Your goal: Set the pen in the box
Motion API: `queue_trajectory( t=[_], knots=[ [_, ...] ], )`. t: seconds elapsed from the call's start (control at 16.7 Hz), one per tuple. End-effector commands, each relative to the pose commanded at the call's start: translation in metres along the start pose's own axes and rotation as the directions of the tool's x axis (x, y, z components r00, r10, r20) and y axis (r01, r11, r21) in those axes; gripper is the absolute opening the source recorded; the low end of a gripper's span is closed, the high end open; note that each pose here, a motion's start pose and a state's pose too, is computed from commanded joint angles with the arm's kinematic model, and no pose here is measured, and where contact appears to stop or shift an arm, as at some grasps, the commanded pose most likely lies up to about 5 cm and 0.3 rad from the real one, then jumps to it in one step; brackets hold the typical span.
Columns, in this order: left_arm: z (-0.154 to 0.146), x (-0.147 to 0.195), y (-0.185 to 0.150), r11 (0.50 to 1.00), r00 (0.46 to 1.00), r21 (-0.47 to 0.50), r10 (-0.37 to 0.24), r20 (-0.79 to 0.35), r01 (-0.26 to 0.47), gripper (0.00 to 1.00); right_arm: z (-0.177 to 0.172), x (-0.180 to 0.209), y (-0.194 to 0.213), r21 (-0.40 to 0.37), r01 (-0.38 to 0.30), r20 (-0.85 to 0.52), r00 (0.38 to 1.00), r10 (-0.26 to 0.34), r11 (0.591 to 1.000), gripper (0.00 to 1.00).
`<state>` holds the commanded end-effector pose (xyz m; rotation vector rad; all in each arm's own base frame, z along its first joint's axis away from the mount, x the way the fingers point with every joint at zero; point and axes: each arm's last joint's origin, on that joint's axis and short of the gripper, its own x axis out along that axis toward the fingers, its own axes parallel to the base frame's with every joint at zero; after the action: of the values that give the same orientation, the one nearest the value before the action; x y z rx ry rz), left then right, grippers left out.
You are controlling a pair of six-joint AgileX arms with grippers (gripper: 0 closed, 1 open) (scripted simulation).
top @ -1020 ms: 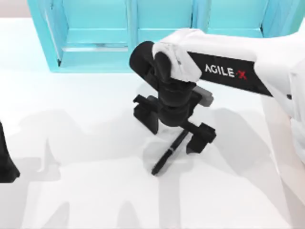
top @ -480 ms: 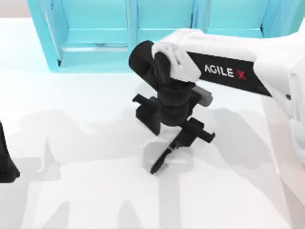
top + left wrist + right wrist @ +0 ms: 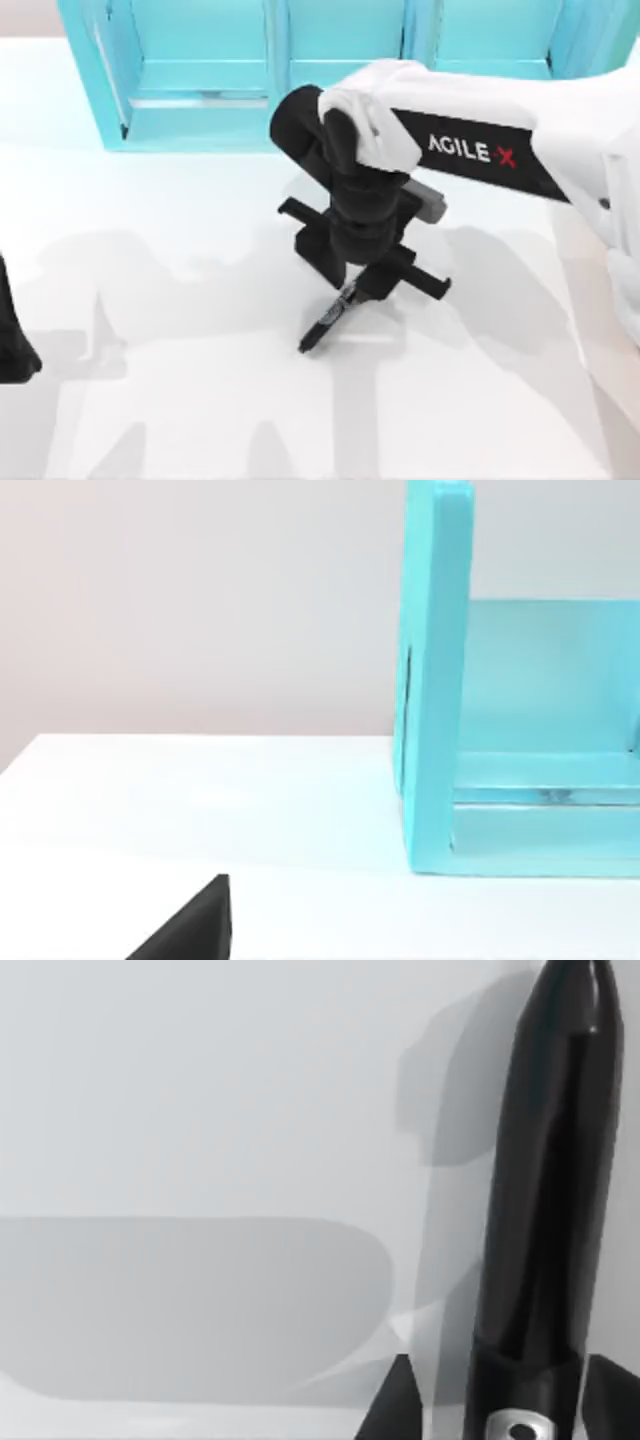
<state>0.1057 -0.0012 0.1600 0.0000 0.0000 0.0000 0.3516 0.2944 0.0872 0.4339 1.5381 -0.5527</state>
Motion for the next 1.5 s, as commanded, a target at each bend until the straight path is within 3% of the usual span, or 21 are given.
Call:
queue_trajectory(
  t=[0.06,0.12,0.36,0.66,0.9,1.2,1.32,1.5],
  knots=[
    [0.000,0.000,0.000,1.000,1.000,0.000,0.000,0.000,0.000,1.00,0.000,0.000,0.000,0.000,0.000,0.000,1.000,0.000,1.000,0.00],
    [0.000,0.000,0.000,1.000,1.000,0.000,0.000,0.000,0.000,1.00,0.001,-0.028,0.003,0.008,-0.078,0.012,0.997,0.078,0.997,0.00],
    [0.000,0.000,0.000,1.000,1.000,0.000,0.000,0.000,0.000,1.00,0.002,-0.042,0.004,0.013,-0.072,0.003,0.997,0.072,0.997,0.00],
    [0.000,0.000,0.000,1.000,1.000,0.000,0.000,0.000,0.000,1.00,0.002,-0.090,0.002,0.013,-0.056,-0.003,0.998,0.056,0.998,0.00],
    [0.000,0.000,0.000,1.000,1.000,0.000,0.000,0.000,0.000,1.00,0.001,-0.126,-0.004,0.008,-0.076,0.011,0.997,0.076,0.997,0.00],
    [0.000,0.000,0.000,1.000,1.000,0.000,0.000,0.000,0.000,1.00,0.001,-0.125,-0.004,0.009,-0.076,0.010,0.997,0.076,0.997,0.00],
    [0.000,0.000,0.000,1.000,1.000,0.000,0.000,0.000,0.000,1.00,0.014,-0.127,-0.010,0.034,-0.076,0.011,0.997,0.075,0.997,0.00],
    [0.000,0.000,0.000,1.000,1.000,0.000,0.000,0.000,0.000,1.00,0.065,-0.131,-0.039,0.137,-0.076,0.014,0.997,0.075,0.988,0.00]
  ],
)
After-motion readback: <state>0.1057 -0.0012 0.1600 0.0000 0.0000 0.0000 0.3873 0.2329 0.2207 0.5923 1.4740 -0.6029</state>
